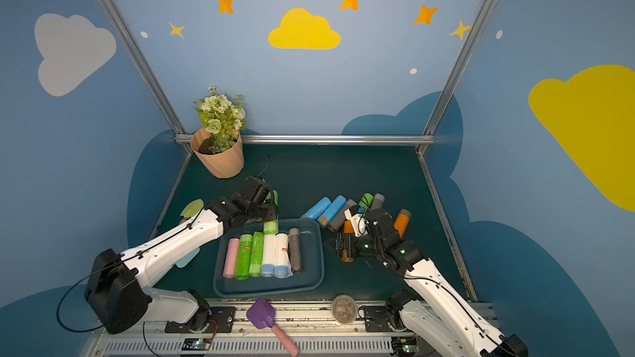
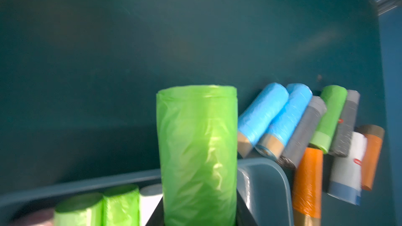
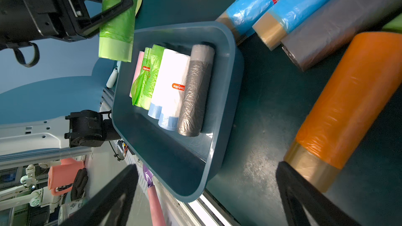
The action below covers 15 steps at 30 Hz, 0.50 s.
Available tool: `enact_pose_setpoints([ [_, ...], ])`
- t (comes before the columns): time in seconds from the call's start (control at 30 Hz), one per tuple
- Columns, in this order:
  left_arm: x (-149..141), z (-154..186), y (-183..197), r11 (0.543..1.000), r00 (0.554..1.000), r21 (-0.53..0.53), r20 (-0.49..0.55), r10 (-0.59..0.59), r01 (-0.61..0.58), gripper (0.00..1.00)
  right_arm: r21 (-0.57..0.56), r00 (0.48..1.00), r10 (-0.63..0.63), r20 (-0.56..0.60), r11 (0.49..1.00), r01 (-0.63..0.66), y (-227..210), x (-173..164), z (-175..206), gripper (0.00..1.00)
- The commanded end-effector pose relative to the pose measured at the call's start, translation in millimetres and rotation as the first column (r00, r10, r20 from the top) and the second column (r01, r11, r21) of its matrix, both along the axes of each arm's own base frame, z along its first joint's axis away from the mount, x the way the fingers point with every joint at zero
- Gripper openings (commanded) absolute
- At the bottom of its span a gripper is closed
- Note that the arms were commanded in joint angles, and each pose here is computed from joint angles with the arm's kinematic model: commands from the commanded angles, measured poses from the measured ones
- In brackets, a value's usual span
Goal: Put the roll of trash bags into the storage box
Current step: Place the roll of trash bags in the storage box.
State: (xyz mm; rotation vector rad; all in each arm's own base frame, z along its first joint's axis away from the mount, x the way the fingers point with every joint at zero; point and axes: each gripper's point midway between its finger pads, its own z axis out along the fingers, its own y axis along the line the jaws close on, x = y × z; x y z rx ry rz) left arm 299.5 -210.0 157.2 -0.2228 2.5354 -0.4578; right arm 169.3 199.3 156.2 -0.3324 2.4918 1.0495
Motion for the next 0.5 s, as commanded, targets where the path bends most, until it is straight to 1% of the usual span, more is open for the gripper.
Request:
enact_pose_setpoints([
  [0.0,-7,8,-23,0.994,0.999,-0.099,0.011,0.034,-0.033,0.36,-0.028,1.000,-0.004,-0.014,1.000,0.003,-5,-7,-9,0.97],
  [0.3,-36,-10,-77,0.990,0.999,-0.142,-0.039,0.001,-0.007,0.36,-0.064,1.000,0.001,0.002,0.998,-0.001,-13,-18,-16,0.97],
  [0.47,-44,-22,-98,0.987,0.998,-0.160,-0.061,0.001,-0.011,0.36,-0.074,1.000,0.006,0.001,0.997,-0.006,-16,-22,-18,0.97],
])
